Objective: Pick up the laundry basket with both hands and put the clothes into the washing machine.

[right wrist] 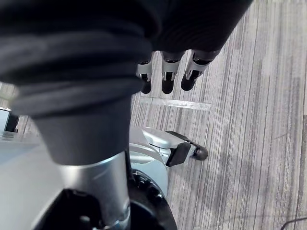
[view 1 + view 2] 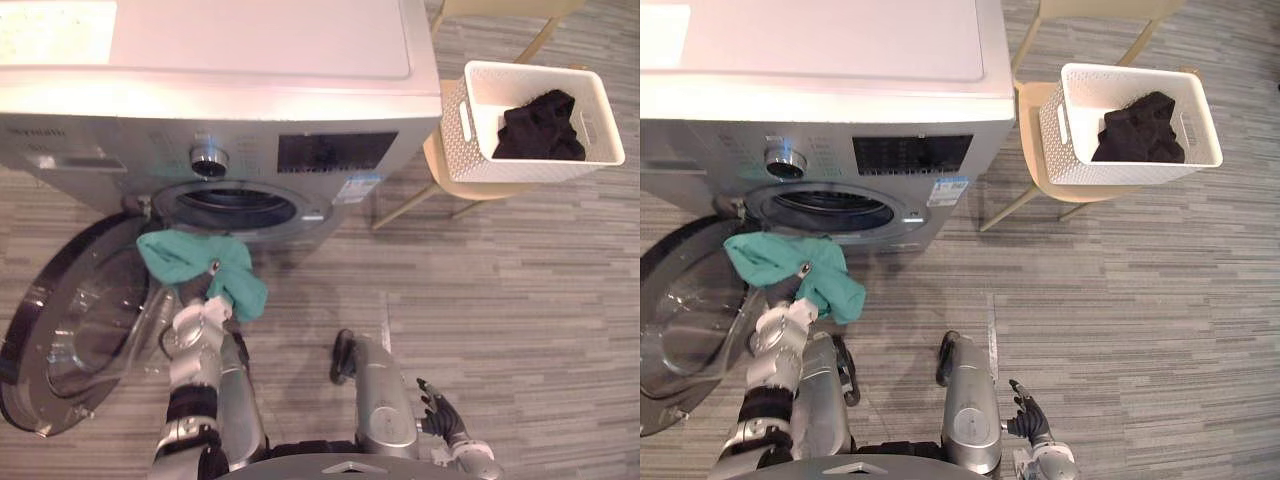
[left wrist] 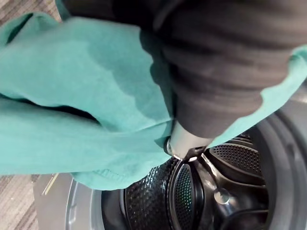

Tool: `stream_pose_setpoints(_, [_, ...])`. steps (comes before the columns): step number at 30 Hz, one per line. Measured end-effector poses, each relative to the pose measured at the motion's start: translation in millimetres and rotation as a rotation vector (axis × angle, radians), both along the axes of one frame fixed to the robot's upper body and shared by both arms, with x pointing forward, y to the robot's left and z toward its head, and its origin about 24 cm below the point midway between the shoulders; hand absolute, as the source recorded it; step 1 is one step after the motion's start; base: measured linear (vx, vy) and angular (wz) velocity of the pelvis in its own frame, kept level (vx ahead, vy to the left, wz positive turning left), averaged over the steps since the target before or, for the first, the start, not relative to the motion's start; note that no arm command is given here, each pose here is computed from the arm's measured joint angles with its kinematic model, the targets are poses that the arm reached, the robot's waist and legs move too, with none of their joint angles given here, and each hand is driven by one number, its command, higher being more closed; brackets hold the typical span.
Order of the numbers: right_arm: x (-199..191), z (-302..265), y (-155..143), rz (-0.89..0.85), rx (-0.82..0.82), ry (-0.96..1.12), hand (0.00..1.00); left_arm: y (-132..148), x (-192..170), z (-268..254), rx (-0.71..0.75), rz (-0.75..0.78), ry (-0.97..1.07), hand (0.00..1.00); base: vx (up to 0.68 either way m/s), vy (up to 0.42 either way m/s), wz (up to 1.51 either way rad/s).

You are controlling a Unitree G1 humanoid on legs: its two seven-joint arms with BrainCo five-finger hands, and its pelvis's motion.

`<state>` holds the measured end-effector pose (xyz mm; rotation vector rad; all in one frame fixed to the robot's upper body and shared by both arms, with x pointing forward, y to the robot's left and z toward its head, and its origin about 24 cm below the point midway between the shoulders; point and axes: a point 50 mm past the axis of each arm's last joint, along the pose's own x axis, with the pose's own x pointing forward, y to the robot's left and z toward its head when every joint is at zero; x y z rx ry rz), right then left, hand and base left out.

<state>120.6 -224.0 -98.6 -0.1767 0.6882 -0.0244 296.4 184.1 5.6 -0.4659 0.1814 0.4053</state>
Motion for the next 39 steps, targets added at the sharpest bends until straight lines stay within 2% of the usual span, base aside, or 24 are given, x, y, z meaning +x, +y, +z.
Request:
stream_pose_setpoints(4, [10.8,14.2,5.6,0.024,0.061,-0.060,0.00,17.9,22.7,44.5,0.021,0.069,-0.153,1.00,-0.30,-0.038,0.21])
stream_pose_setpoints(9, [17.3,28.6,9.9,0.042,0.112,-0.081,0.00,41.7,20.8,91.5,0.059,0.176,-0.339,1.00,-0.27,-0.095,0.05])
stream_pose_setpoints(14, [15.7,46.6,10.9,0.075,0.114,-0.070,0.00,21.6,36.3,149.8,0.036,0.114,-0.555,1.00,-0.13,-0.097,0.21])
stream_pose_setpoints(19, [14.0,56.8,10.6,0.080,0.102,-0.083,0.00,11.2,44.9,176.1,-0.019,0.076,-0.643,1.00,-0.06,-0.043,0.06])
stream_pose_setpoints(24, [11.2,64.7,11.3,0.060,0.137,-0.089,0.00,-7.8,59.4,201.9,-0.134,-0.015,-0.713,1.00,-0.04,-0.052,0.00])
stream_pose_setpoints(30, [10.0,71.8,11.9,0.070,0.145,-0.104,0.00,-17.2,75.5,226.4,-0.179,-0.075,-0.745,1.00,-0.05,-0.062,-0.13])
stream_pose_setpoints(37, [8.8,77.9,11.5,0.079,0.161,-0.114,0.00,2.8,87.6,246.2,-0.139,-0.048,-0.756,1.00,-0.01,-0.084,-0.12])
stream_pose_setpoints(39, [9.3,80.3,11.3,0.092,0.157,-0.118,0.00,17.9,91.7,257.5,-0.111,-0.013,-0.755,1.00,0.01,-0.081,-0.10])
